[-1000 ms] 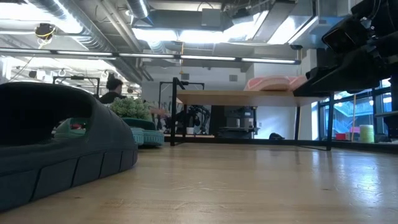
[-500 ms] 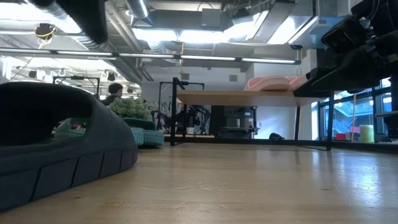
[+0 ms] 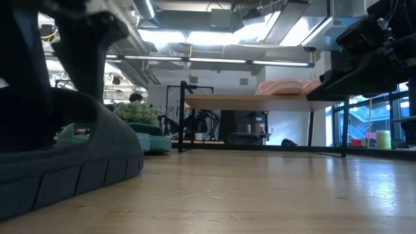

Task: Pick and place slides into the shelf
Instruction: Put the right black slide on the shelf

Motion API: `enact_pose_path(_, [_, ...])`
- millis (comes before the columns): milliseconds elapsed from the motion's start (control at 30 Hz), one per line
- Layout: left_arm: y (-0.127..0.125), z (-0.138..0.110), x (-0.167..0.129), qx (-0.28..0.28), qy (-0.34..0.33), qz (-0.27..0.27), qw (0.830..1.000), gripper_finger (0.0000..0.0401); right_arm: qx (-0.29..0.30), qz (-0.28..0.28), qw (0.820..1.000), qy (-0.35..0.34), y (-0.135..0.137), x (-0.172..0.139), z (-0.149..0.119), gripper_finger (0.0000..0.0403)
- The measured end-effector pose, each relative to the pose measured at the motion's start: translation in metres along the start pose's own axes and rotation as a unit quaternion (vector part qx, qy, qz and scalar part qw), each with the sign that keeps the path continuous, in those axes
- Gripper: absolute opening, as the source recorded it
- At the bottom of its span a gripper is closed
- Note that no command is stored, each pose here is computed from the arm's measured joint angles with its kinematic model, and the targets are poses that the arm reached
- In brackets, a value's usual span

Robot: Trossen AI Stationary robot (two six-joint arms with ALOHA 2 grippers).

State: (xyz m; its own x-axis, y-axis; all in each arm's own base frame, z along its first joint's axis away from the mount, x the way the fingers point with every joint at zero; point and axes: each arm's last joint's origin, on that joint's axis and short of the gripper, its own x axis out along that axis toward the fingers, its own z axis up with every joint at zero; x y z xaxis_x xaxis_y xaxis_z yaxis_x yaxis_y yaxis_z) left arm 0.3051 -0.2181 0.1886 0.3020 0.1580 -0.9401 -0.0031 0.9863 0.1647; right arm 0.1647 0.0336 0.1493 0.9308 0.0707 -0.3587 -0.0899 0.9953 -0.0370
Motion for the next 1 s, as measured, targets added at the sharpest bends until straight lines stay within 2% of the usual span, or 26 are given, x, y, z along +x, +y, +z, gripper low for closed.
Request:
enact_pose_path(200, [0.0043,0.0014,0.0089,-0.012,0.021,0.004,1.000,0.0263,0.000,0.000,1.000,-0.002,0.0000,0.0000,0.0003,0.0255])
enact_pose_path(1000, [0.0037,0.0058,0.0096,-0.026,0.001,-0.002,1.000,0.0263,0.000,0.000,1.000,0.000,0.0000,0.0000,-0.0001,0.0255])
